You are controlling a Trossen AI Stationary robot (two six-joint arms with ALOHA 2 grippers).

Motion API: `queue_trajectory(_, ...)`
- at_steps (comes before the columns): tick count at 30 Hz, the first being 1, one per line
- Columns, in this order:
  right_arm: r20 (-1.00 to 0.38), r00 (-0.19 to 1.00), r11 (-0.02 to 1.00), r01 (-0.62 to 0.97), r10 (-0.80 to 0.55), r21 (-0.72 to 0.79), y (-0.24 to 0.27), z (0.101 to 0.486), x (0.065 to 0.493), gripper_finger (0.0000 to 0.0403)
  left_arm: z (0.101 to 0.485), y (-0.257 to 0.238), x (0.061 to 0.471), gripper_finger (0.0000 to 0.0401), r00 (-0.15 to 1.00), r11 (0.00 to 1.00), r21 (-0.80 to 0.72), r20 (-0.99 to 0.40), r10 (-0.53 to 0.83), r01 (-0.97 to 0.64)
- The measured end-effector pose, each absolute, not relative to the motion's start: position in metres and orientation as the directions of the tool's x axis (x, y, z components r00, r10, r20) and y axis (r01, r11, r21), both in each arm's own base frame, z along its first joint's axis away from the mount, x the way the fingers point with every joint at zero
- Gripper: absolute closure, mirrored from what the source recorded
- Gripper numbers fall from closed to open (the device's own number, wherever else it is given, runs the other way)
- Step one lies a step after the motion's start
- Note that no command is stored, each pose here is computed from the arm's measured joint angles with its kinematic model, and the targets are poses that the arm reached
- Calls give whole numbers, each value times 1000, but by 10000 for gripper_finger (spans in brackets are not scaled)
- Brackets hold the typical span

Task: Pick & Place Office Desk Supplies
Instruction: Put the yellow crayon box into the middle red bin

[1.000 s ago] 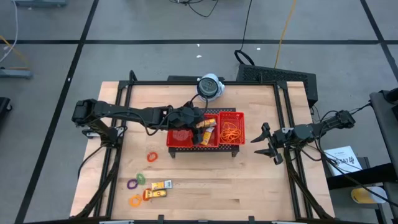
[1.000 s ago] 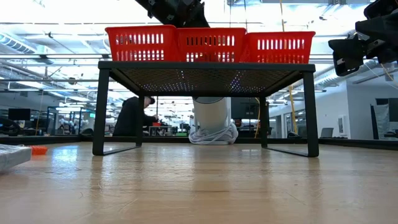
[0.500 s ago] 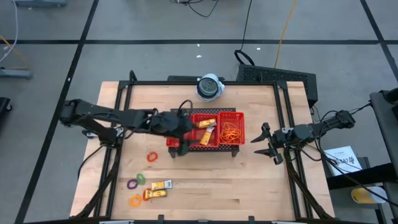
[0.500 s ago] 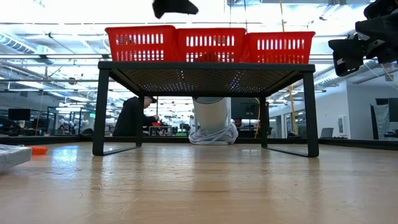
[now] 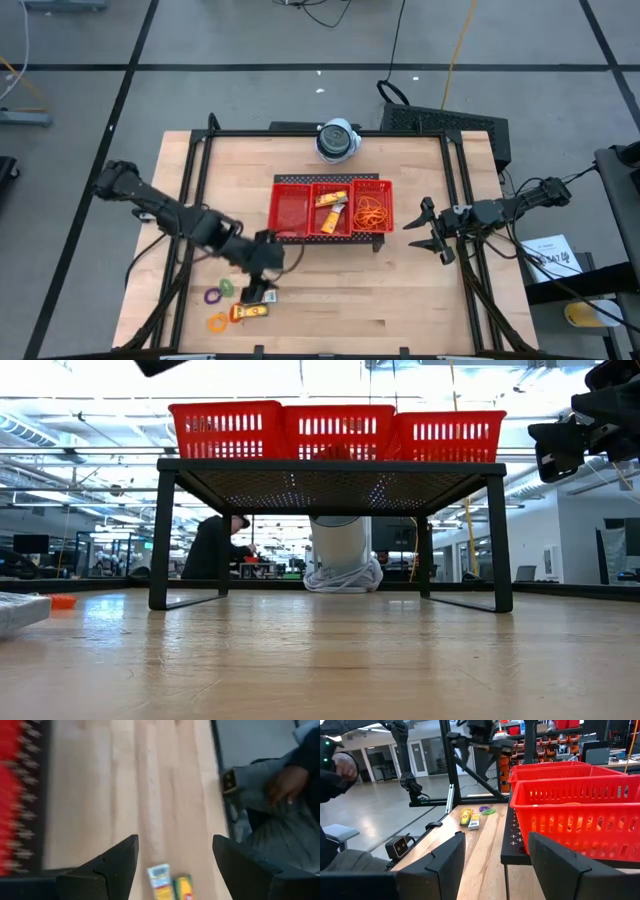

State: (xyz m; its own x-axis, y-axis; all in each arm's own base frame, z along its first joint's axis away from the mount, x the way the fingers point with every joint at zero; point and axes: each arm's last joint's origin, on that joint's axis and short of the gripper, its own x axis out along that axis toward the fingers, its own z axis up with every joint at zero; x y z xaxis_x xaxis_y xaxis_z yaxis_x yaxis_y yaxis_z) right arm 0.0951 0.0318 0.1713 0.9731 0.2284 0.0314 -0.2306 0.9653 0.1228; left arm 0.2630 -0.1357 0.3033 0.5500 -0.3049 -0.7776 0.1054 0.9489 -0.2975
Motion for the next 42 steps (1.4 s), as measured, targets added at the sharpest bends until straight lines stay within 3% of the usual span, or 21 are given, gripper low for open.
queue_trajectory(16,31,973,965,-231,229,123,32,171,95,197,262,-213,229,135,440,951,-272,-879,-183,-149)
queue_trajectory(27,31,973,965,-230,228,123,32,171,95,197,213,-245,226,135,321,978,-156,-941,-103,-142)
queue_trajectory(34,31,973,965,-231,229,123,32,171,95,197,188,-253,229,135,185,971,-163,-974,-129,-177)
queue_trajectory(42,31,973,965,-231,229,122,32,171,95,197,160,-258,232,135,123,981,-82,-990,-61,-174)
